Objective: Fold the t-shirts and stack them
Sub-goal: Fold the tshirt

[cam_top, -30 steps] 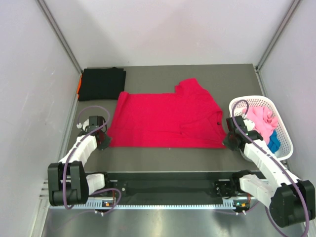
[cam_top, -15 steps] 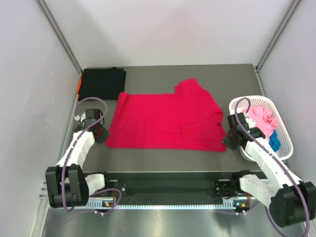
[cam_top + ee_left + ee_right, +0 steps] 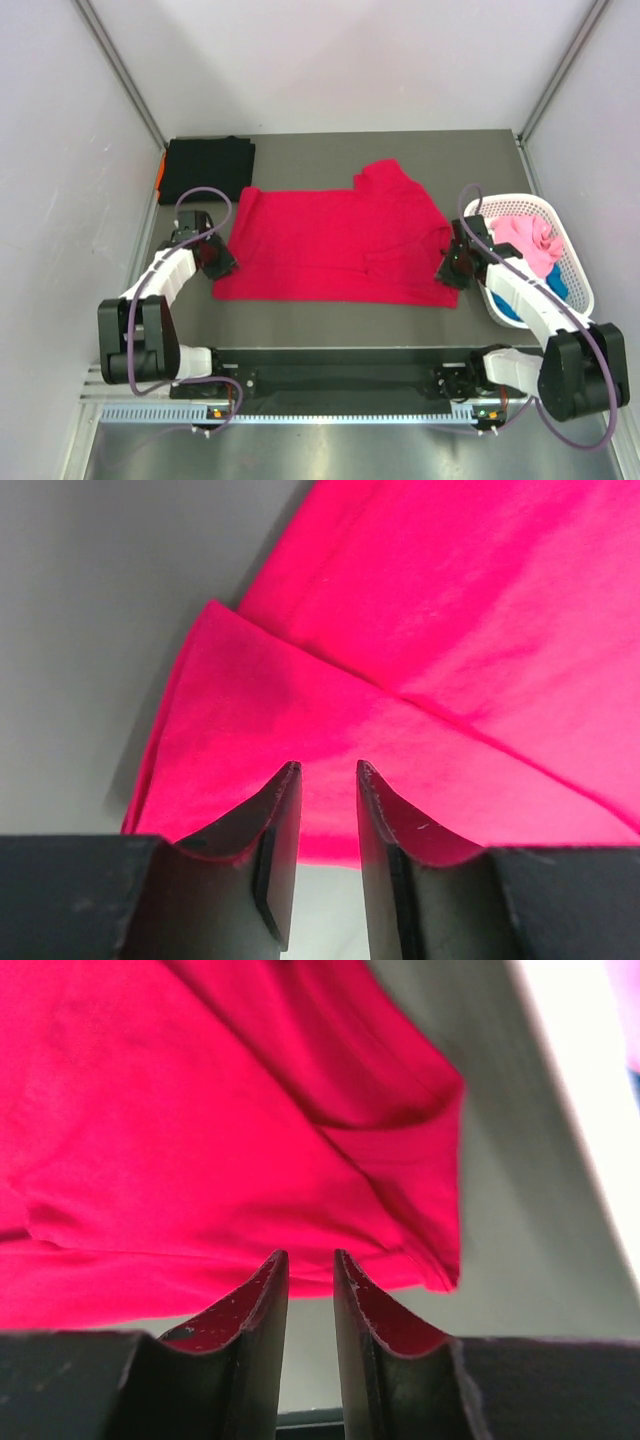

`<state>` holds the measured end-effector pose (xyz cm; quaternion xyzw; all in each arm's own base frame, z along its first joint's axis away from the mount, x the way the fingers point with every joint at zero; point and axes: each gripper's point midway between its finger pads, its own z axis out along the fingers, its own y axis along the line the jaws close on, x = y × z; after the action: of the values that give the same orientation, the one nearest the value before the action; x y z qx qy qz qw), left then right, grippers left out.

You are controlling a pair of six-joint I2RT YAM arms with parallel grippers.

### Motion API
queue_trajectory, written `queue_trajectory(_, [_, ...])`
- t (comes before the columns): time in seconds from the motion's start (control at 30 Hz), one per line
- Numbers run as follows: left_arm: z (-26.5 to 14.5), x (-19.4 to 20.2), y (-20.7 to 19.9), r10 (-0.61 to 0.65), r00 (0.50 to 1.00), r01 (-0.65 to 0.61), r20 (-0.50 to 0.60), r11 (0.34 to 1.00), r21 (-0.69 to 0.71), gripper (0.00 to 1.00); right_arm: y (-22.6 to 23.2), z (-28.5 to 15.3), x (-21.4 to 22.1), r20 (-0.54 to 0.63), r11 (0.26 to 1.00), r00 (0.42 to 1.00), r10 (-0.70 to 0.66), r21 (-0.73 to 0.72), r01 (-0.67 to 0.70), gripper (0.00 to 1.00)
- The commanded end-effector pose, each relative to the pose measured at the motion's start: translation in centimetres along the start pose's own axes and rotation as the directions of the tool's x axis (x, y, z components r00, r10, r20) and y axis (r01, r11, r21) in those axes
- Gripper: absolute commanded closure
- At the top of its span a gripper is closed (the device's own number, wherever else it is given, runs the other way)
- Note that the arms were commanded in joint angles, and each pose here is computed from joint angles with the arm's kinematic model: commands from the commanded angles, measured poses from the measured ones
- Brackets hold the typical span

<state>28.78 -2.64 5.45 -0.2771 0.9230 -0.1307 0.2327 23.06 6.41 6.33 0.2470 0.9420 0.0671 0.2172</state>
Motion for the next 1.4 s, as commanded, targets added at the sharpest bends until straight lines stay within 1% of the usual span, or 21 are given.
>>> queue_trajectory(0.0, [0.3, -2.1, -0.7, 0.063, 0.997, -0.064, 0.053, 0.998, 0.015, 0.66, 2.8, 0.1, -2.5, 0.083, 0.988, 0.993, -0.088, -0.118, 0.098, 0.75])
queue_trajectory(0.07, [0.6, -2.4, 0.3, 0.055, 0.996, -0.052, 0.064, 0.998, -0.039, 0.63, 3.3, -0.1, -3.5, 0.105, 0.984, 0.987, -0.118, -0.122, 0.131, 0.74])
queue_trajectory(0.2, [1.1, -2.4, 0.5, 0.027, 0.997, -0.024, 0.076, 0.999, -0.041, 0.62, 5.3, 0.3, -5.6, 0.139, 0.969, 0.975, -0.175, -0.151, 0.196, 0.71])
queue_trajectory(0.27, [1.3, -2.8, 0.4, 0.018, 0.996, -0.015, 0.092, 0.999, -0.034, 0.62, 6.2, 0.4, -7.1, 0.173, 0.948, 0.952, -0.252, -0.153, 0.279, 0.7])
queue_trajectory(0.3, [1.2, -3.2, 0.0, 0.016, 0.995, -0.013, 0.098, 0.999, -0.029, 0.62, 6.5, 1.3, -6.7, 0.147, 0.934, 0.945, -0.293, -0.166, 0.315, 0.7])
queue_trajectory(0.33, [1.2, -3.4, -0.3, 0.011, 0.995, -0.009, 0.098, 1.0, -0.02, 0.62, 7.6, 1.5, -6.5, 0.139, 0.907, 0.933, -0.332, -0.225, 0.357, 0.7])
queue_trajectory(0.37, [1.4, -3.7, -0.6, 0.004, 0.995, -0.003, 0.099, 1.0, -0.008, 0.62, 8.3, 1.8, -6.8, 0.158, 0.865, 0.901, -0.403, -0.256, 0.432, 0.69])
queue_trajectory(0.4, [1.2, -4.4, -1.5, 0.002, 0.994, -0.004, 0.109, 1.0, 0.021, 0.62, 9.3, 1.6, -7.5, 0.167, 0.844, 0.889, -0.426, -0.279, 0.457, 0.69])
queue_trajectory(0.43, [1.2, -4.7, -1.9, 0.004, 0.994, -0.008, 0.11, 0.999, 0.034, 0.62, 9.3, 2.7, -7.3, 0.136, 0.832, 0.877, -0.46, -0.279, 0.48, 0.69])
queue_trajectory(0.53, [1.4, -4.9, -2.3, 0.05, 0.996, -0.053, 0.071, 0.998, 0.035, 0.63, 10.1, 3.4, -7.6, 0.108, 0.813, 0.862, -0.495, -0.294, 0.503, 0.69])
queue_trajectory(0.6, [1.1, -4.4, -0.9, 0.05, 0.998, -0.048, 0.048, 0.998, -0.038, 0.62, 10.7, 3.4, -8.3, 0.116, 0.803, 0.854, -0.507, -0.297, 0.516, 0.69])
queue_trajectory(0.63, [1.1, -4.3, 0.5, 0.037, 0.997, -0.03, 0.067, 0.994, -0.1, 0.56, 10.5, 3.8, -8.3, 0.105, 0.795, 0.843, -0.527, -0.29, 0.533, 0.68])
queue_trajectory(0.67, [0.6, -4.3, 0.7, 0.023, 0.996, -0.014, 0.089, 0.995, -0.102, 0.54, 10.5, 3.9, -8.5, 0.11, 0.788, 0.836, -0.537, -0.288, 0.544, 0.67])
queue_trajectory(0.7, [0.7, -3.5, 1.5, 0.019, 0.996, -0.009, 0.087, 0.994, -0.113, 0.54, 10.7, 3.9, -8.8, 0.118, 0.781, 0.83, -0.545, -0.288, 0.554, 0.67])
queue_trajectory(0.77, [0.4, -4.3, 1.5, 0.015, 0.99, -0.002, 0.137, 0.995, -0.1, 0.54, 10.6, 4.3, -9.3, 0.136, 0.769, 0.818, -0.559, -0.284, 0.573, 0.67])
queue_trajectory(0.83, [0.8, -4.3, 2.3, 0.004, 0.991, 0.011, 0.134, 0.994, -0.111, 0.54, 10.8, 4.8, -8.9, 0.121, 0.738, 0.797, -0.591, -0.317, 0.595, 0.67])
queue_trajectory(0.9, [1.2, -4.4, 2.5, -0.01, 0.993, 0.024, 0.119, 0.993, -0.115, 0.55, 11.0, 5.5, -9.0, 0.096, 0.725, 0.787, -0.61, -0.334, 0.603, 0.65])
queue_trajectory(0.93, [1.9, -4.1, 2.9, -0.027, 0.995, 0.038, 0.092, 0.992, -0.119, 0.55, 10.9, 5.7, -8.6, 0.08, 0.705, 0.769, -0.634, -0.347, 0.618, 0.65])
queue_trajectory(1.07, [3.1, -3.7, 2.5, -0.039, 0.999, 0.041, 0.016, 0.994, -0.099, 0.59, 10.6, 6.4, -8.7, 0.068, 0.693, 0.757, -0.65, -0.355, 0.627, 0.63])
queue_trajectory(1.23, [3.6, -4.0, 2.5, -0.034, 0.999, 0.036, 0.02, 0.994, -0.104, 0.58, 10.0, 7.2, -9.2, 0.065, 0.686, 0.741, -0.668, -0.33, 0.648, 0.61])
queue_trajectory(1.37, [3.6, -4.2, 2.3, -0.029, 0.999, 0.031, 0.02, 0.994, -0.1, 0.64, 10.4, 7.7, -9.0, 0.06, 0.679, 0.744, -0.665, -0.365, 0.637, 0.6])
